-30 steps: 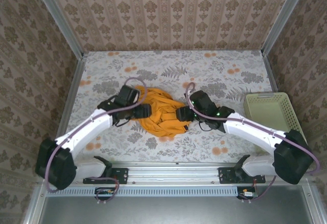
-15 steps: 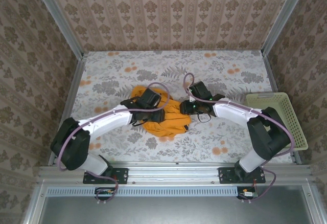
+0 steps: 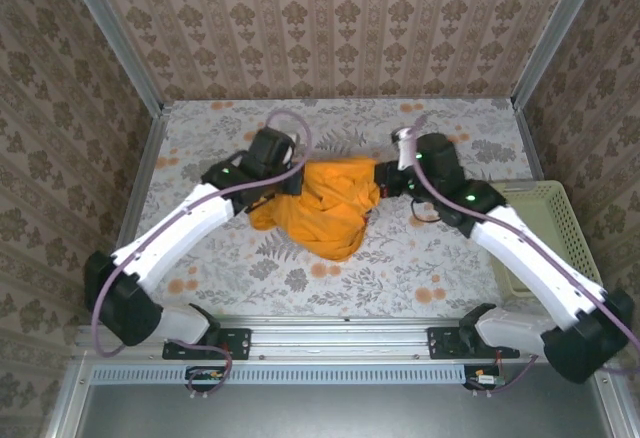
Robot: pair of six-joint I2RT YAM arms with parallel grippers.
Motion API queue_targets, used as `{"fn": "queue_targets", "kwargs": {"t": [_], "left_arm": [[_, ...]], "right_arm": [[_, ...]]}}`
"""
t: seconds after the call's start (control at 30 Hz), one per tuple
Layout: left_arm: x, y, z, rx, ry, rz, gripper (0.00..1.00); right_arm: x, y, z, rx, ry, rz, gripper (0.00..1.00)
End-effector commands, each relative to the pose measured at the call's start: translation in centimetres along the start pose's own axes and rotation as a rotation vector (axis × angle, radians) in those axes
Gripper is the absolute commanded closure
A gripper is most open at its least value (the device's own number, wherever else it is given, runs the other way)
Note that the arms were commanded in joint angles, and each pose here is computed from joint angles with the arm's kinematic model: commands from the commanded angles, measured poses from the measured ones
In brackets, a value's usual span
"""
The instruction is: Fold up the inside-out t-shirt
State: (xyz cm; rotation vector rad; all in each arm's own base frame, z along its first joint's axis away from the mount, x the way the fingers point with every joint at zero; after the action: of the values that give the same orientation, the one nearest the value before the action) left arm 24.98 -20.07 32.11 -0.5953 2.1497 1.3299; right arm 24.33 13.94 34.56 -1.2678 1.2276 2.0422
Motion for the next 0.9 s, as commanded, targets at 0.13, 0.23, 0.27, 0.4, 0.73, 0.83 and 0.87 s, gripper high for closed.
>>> {"fn": "queue_targets", "kwargs": {"t": [0.13,0.23,0.27,0.4,0.73,0.83,0.87], "left_arm": [[-2.6,9.1,-2.1,0.298,-0.07,-0.259,0.99],[-1.2,6.3,1.0,0.205,-0.002,-0.195,0.98],[-0.7,5.0,2.1,0.168,0.028,-0.142,1.0],[2.7,-0.6,6.0,0.003,0.086,0.096,1.0],[8.1,-3.3,7.7,0.057,0.121,0.211,0.77],[8.7,-3.6,7.6,0.05,0.114,0.22,0.65],[9.0,-3.8,7.5,0.044,0.113,0.227,0.62]], "right_arm": [[-4.5,10.1,1.0,0.049,0.086,-0.263,1.0],[-4.2,10.2,1.0,0.04,0.079,-0.263,1.0],[-4.0,9.7,1.0,0.034,0.073,-0.251,1.0],[-1.8,4.9,0.3,0.011,0.01,-0.124,1.0],[4.4,-4.6,-0.8,0.02,-0.134,0.17,1.0],[6.0,-5.0,-1.6,0.118,-0.131,0.247,0.79],[6.4,-5.1,-1.9,0.146,-0.121,0.277,0.7]]}}
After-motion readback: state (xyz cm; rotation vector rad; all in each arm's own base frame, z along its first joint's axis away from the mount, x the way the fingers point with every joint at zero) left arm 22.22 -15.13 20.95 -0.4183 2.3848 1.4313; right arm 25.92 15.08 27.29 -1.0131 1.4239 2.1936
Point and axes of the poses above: each hand's point on the last joint's axis, 136 mm out from that joint toward the fingers, its own y axis back along the fingers, its own z axis along the line the jaws close on, x = y × z, the point moved 10 cm from there along y, back along the fingers, and after that the axes turned 12 degrees about y, right-handed, at the moved point
